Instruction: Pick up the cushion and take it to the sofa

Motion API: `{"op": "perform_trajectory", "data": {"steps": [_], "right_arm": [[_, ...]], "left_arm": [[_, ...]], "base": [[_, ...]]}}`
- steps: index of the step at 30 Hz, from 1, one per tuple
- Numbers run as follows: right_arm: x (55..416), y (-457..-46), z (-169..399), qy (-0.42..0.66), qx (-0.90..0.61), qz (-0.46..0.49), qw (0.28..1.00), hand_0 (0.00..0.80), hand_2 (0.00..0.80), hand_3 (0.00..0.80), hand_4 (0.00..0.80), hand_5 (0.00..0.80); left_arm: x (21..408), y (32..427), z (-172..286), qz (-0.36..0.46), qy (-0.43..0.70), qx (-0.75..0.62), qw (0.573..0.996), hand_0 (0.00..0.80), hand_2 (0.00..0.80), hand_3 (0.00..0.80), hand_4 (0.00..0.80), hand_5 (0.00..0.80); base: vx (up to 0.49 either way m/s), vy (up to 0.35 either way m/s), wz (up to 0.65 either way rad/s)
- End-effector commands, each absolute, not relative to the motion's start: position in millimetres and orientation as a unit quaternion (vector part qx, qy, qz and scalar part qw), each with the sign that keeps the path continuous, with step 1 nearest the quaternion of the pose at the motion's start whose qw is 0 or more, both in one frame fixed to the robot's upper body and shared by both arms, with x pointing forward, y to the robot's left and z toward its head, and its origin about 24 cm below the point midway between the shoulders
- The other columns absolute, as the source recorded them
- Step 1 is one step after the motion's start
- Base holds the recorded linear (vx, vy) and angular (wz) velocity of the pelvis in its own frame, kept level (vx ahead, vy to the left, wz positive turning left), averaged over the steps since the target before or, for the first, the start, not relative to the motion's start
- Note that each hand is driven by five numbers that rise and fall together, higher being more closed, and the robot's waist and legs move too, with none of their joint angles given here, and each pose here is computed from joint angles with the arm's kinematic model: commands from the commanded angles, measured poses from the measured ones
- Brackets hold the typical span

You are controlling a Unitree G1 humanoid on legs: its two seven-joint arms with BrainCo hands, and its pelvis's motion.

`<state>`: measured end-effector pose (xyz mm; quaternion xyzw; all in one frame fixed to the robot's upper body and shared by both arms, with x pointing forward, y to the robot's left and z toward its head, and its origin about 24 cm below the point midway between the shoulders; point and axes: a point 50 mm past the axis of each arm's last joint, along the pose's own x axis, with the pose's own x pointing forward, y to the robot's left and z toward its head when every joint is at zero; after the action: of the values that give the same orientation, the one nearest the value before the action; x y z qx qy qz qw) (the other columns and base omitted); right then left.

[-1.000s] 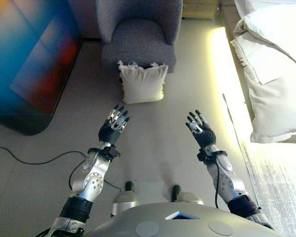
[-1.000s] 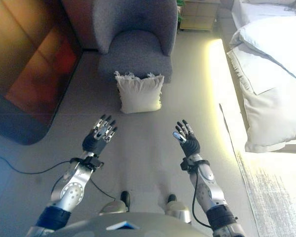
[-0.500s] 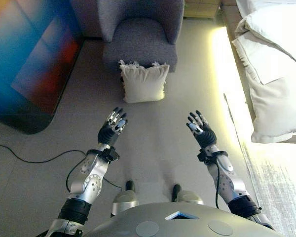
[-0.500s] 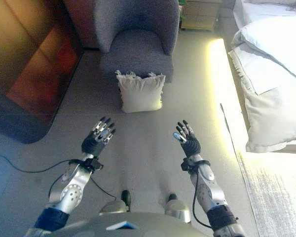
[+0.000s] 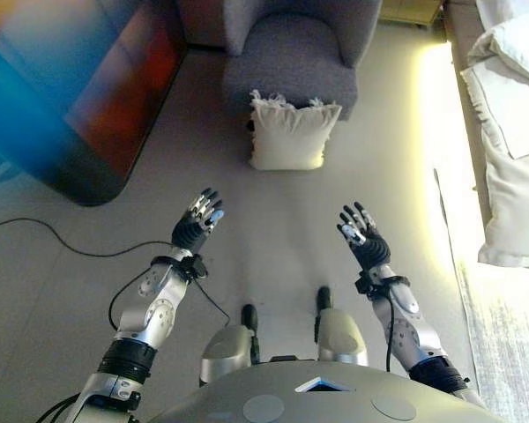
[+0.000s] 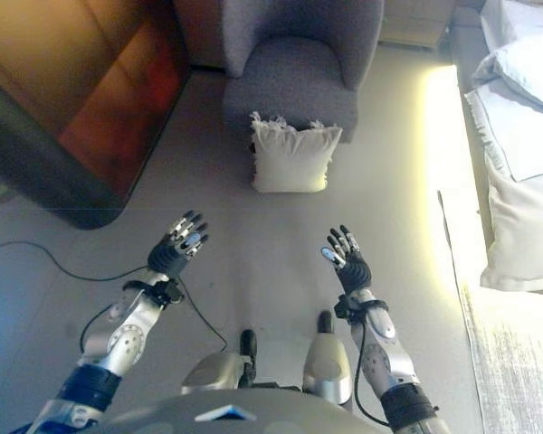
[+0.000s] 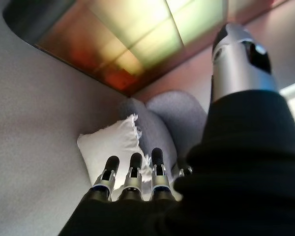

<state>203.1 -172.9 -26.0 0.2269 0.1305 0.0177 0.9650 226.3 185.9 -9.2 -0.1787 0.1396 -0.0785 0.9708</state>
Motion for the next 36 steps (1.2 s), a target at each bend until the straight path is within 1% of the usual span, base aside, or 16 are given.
{"op": "perform_trajectory", "data": {"steps": [1,5,14,19,22,30,33,36], "right_arm": [[218,-182,-2,0.053,0.239,0.006,0.97,0.0,0.0,0.0,0.0,0.0],[215,-182,-5,0.059,0.223,0.014,0.973,0.0,0.0,0.0,0.0,0.0],[199,-187,-8,0.096,0.201,0.045,0.974,0.0,0.0,0.0,0.0,0.0],[206,-191,-5,0.084,0.171,0.054,0.98,0.0,0.0,0.0,0.0,0.0],[209,-194,-2,0.074,0.175,0.05,0.981,0.0,0.0,0.0,0.0,0.0],[203,-194,-5,0.085,0.192,0.038,0.977,0.0,0.0,0.0,0.0,0.0],[194,-196,-13,0.102,0.193,0.042,0.975,0.0,0.0,0.0,0.0,0.0],[190,-193,-16,0.113,0.195,0.046,0.973,0.0,0.0,0.0,0.0,0.0]], "left_arm": [[231,185,13,-0.106,0.079,-0.165,0.977,0.0,0.0,0.0,0.0,0.0],[222,187,8,-0.097,0.079,-0.175,0.977,0.0,0.0,0.0,0.0,0.0],[204,198,2,-0.034,0.099,-0.191,0.976,0.0,0.0,0.0,0.0,0.0],[210,195,6,-0.019,0.075,-0.203,0.976,0.0,0.0,0.0,0.0,0.0],[211,191,7,-0.027,0.076,-0.207,0.975,0.0,0.0,0.0,0.0,0.0],[209,187,5,-0.04,0.087,-0.204,0.974,0.0,0.0,0.0,0.0,0.0],[200,190,-2,-0.03,0.098,-0.2,0.974,0.0,0.0,0.0,0.0,0.0],[198,194,-3,-0.012,0.101,-0.185,0.978,0.0,0.0,0.0,0.0,0.0]], "base": [[0.296,-0.066,0.62],[0.329,-0.069,0.33],[0.388,-0.165,-0.06],[0.272,-0.212,-0.15],[0.218,-0.097,-0.15],[0.356,0.108,0.01],[0.47,0.085,-0.24],[0.413,0.112,-0.36]]}}
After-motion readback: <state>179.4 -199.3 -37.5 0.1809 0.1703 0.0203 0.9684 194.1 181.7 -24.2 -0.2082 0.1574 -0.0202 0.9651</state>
